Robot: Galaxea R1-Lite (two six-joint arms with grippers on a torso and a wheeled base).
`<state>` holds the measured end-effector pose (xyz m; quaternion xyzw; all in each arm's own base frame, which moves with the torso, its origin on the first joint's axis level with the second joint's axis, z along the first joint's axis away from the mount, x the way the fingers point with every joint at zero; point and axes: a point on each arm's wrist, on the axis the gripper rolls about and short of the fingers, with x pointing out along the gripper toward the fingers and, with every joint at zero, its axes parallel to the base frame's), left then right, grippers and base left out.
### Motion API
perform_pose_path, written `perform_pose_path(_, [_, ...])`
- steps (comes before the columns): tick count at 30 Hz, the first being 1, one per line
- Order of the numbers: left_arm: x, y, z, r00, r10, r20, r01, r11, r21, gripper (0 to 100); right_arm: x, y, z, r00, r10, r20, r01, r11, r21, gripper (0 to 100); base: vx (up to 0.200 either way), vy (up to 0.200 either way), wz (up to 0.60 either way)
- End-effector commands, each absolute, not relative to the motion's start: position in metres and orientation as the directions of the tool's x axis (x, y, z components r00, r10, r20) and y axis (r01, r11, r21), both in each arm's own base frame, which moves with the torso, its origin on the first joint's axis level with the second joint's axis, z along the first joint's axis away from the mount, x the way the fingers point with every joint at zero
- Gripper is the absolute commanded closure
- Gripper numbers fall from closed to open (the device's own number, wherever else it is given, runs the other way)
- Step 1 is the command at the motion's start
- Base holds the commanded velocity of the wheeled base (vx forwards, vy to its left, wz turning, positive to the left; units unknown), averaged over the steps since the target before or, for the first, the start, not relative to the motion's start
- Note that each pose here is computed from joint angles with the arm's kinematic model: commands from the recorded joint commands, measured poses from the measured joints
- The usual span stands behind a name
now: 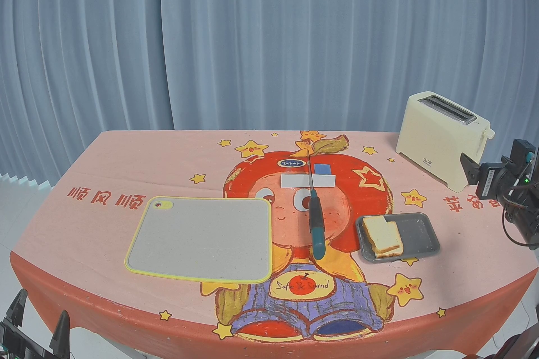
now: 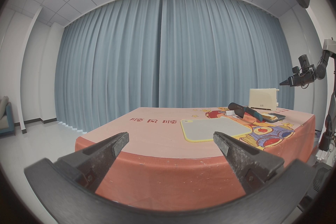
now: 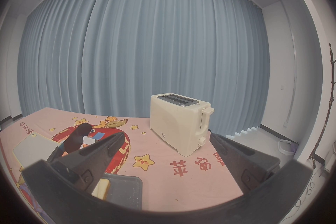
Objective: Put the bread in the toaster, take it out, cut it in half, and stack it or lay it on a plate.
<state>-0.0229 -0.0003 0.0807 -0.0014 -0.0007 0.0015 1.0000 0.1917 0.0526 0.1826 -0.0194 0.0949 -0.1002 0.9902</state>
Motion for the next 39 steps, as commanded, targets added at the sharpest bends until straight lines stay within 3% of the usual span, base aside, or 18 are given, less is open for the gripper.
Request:
perform_pose_path(1, [-0.023, 0.000, 0.075, 1.000, 0.003, 0.000, -0.003, 1.000, -0.003, 0, 0.179, 0.041, 0.187, 0.964, -0.214, -0.157, 0.210, 0.977, -0.044, 0, 0.000, 0.000, 0.00])
perform_pose_path(22, [-0.023, 0.000, 0.075, 1.000, 0.003, 0.000, -0.003, 1.000, -0.003, 0, 0.121, 0.024, 0.163, 0.968, -0.196, -0.156, 0.187, 0.980, -0.073, 0, 0.000, 0.000, 0.00])
perform_pose_path(39, [-0.023, 0.000, 0.075, 1.000, 0.003, 0.000, -0.003, 1.000, -0.003, 0, 0.078, 0.014, 0.136, 0.984, -0.106, -0.143, 0.092, 0.991, -0.099, 0, 0.000, 0.000, 0.00])
